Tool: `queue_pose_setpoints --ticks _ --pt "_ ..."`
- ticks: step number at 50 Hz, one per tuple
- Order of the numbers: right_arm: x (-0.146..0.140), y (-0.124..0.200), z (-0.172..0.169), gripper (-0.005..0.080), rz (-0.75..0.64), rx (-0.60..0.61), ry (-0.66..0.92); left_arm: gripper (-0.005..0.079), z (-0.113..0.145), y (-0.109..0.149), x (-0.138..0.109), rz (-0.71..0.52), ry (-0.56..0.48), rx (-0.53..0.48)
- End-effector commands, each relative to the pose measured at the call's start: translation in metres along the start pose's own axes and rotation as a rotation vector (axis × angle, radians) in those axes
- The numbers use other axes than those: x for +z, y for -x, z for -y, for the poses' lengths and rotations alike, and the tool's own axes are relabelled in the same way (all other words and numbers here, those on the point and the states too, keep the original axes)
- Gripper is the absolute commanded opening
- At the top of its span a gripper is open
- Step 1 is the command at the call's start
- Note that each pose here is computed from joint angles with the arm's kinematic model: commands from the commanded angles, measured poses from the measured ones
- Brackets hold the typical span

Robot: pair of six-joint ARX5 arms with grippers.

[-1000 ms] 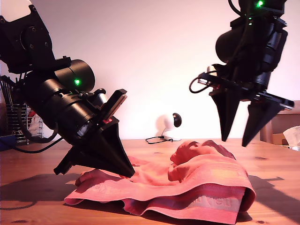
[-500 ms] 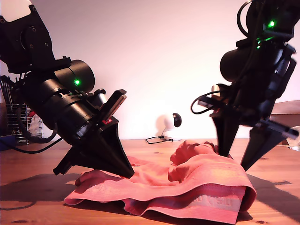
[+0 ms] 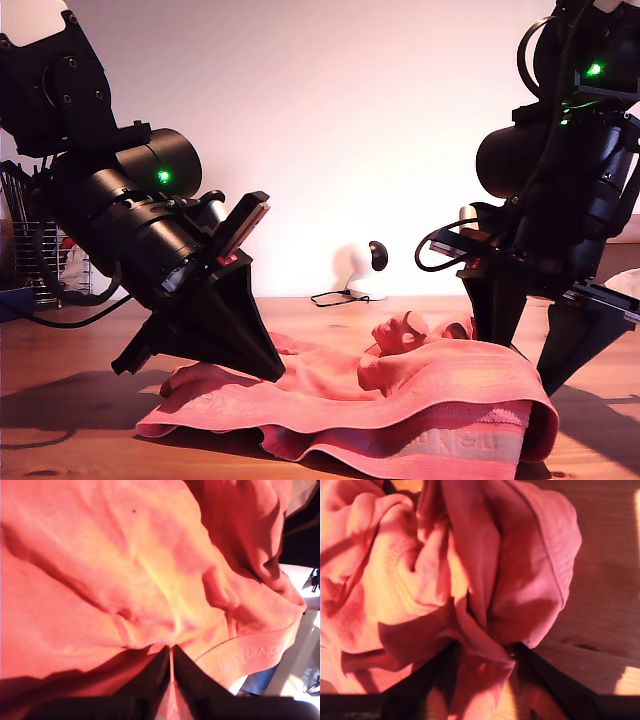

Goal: Fold the underwear in front of you. After folding it, place it to the right side.

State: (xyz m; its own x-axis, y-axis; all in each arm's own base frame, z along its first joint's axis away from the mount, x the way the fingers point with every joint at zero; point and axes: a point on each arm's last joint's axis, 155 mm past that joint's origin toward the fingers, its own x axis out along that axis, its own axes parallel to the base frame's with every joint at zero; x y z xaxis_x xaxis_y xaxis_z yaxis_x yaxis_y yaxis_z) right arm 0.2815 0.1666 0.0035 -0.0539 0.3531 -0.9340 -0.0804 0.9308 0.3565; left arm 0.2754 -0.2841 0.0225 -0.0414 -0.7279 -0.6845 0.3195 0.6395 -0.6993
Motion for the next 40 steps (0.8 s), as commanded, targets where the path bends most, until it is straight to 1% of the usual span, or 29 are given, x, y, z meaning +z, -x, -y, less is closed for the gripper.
queue_pose_setpoints --ticks 1,6,10,25,33,40 --pt "-0.008 0.002 0.001 0.037 -0.027 -0.01 0.0 -0.0021 0.002 0.003 0.0 0.008 -0.015 -0.003" --pt "-0.008 0.007 -0.001 0.0377 -0.034 -0.017 0.015 -0.0021 0.002 0.003 0.0 0.009 -0.016 -0.003" --pt "-0.008 0.008 0.004 0.0378 -0.037 -0.048 0.02 -0.0021 0.002 0.003 0.0 0.007 -0.015 -0.003" --pt "-0.021 0.011 0.022 0.0379 -0.085 -0.137 0.018 -0.0021 0.003 0.003 0.002 0.014 -0.021 -0.005" --pt "-0.008 0.009 0.013 0.0379 -0.03 -0.108 0.013 -0.0021 0.003 0.003 0.004 0.021 -0.027 -0.007" --pt "-0.005 0.005 0.004 0.0378 -0.016 -0.102 0.028 -0.0021 0.004 0.003 0.004 0.023 -0.029 -0.008"
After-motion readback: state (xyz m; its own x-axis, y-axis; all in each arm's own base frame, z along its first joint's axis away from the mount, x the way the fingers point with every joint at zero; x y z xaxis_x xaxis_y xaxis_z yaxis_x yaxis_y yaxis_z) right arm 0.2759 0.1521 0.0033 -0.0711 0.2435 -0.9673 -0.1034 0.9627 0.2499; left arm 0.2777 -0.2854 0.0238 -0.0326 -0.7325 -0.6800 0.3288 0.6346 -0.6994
